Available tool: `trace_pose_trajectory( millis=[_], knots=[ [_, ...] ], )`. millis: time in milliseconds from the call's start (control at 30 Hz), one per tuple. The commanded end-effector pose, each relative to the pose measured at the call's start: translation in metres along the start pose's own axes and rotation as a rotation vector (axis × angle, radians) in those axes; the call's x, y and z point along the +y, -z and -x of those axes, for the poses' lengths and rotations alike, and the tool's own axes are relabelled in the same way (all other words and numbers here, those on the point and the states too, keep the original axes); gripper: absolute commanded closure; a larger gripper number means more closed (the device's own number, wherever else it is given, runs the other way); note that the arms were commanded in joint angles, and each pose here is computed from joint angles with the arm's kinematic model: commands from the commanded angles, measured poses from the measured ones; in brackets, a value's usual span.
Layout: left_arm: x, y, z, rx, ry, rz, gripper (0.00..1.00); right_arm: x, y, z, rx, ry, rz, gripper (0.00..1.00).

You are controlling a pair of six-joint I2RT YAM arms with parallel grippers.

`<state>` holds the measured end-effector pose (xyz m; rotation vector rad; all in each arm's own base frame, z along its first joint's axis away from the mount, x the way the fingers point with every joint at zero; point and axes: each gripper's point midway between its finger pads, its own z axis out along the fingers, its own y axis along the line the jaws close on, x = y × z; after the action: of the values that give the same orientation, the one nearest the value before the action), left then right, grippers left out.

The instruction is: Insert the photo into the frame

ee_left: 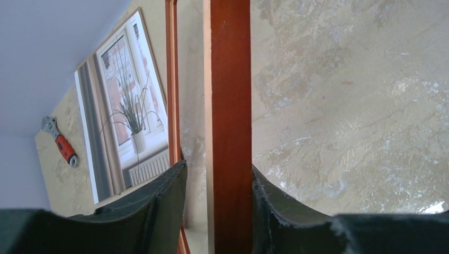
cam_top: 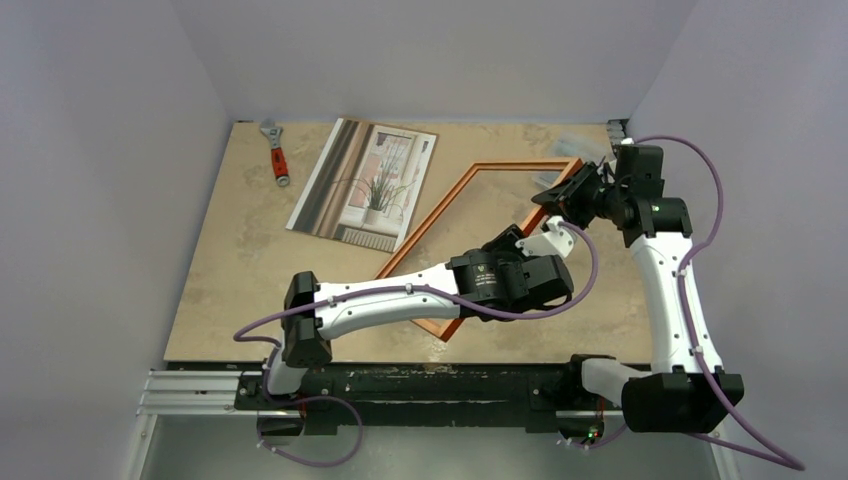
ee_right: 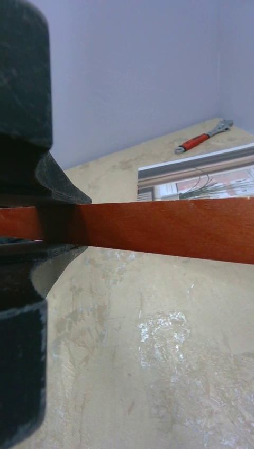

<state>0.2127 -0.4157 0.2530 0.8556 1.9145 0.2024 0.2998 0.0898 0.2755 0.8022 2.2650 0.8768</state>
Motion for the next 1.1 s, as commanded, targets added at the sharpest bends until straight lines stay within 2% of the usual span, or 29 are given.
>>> trace_pose_trajectory(
  millis=[0, 167, 233, 333, 500, 600, 733, 800, 1067],
  knots=[
    [0.026, 0.015, 0.017, -0.049, -0.004, 0.076, 0.65, 0.008, 0.006, 0.003, -0.035, 0.082, 0.055, 1.00],
    [0.033, 0.020, 0.020, -0.057, -0.001, 0.096, 0.92, 0.012, 0.008, 0.000, -0.036, 0.111, 0.103, 0.99],
    [0.037, 0.023, 0.022, -0.064, 0.007, 0.103, 1.00, 0.013, 0.006, -0.002, -0.030, 0.116, 0.116, 0.98],
    [0.046, 0.028, 0.026, -0.078, 0.018, 0.115, 1.00, 0.015, 0.005, -0.004, -0.018, 0.129, 0.138, 0.93],
    [0.056, 0.036, 0.031, -0.094, 0.041, 0.113, 1.00, 0.021, 0.006, -0.006, -0.007, 0.141, 0.175, 0.65],
    [0.051, 0.034, 0.030, -0.095, 0.034, 0.091, 1.00, 0.029, 0.009, -0.007, -0.002, 0.151, 0.213, 0.57],
    [0.035, 0.027, 0.030, -0.090, -0.007, 0.074, 1.00, 0.030, 0.008, -0.007, -0.003, 0.152, 0.231, 0.64],
    [0.030, 0.024, 0.029, -0.082, -0.027, 0.076, 1.00, 0.025, 0.004, -0.008, 0.006, 0.151, 0.220, 0.71],
    [0.023, 0.021, 0.027, -0.068, -0.056, 0.067, 0.99, 0.022, -0.003, -0.018, 0.064, 0.155, 0.240, 0.75]
  ],
)
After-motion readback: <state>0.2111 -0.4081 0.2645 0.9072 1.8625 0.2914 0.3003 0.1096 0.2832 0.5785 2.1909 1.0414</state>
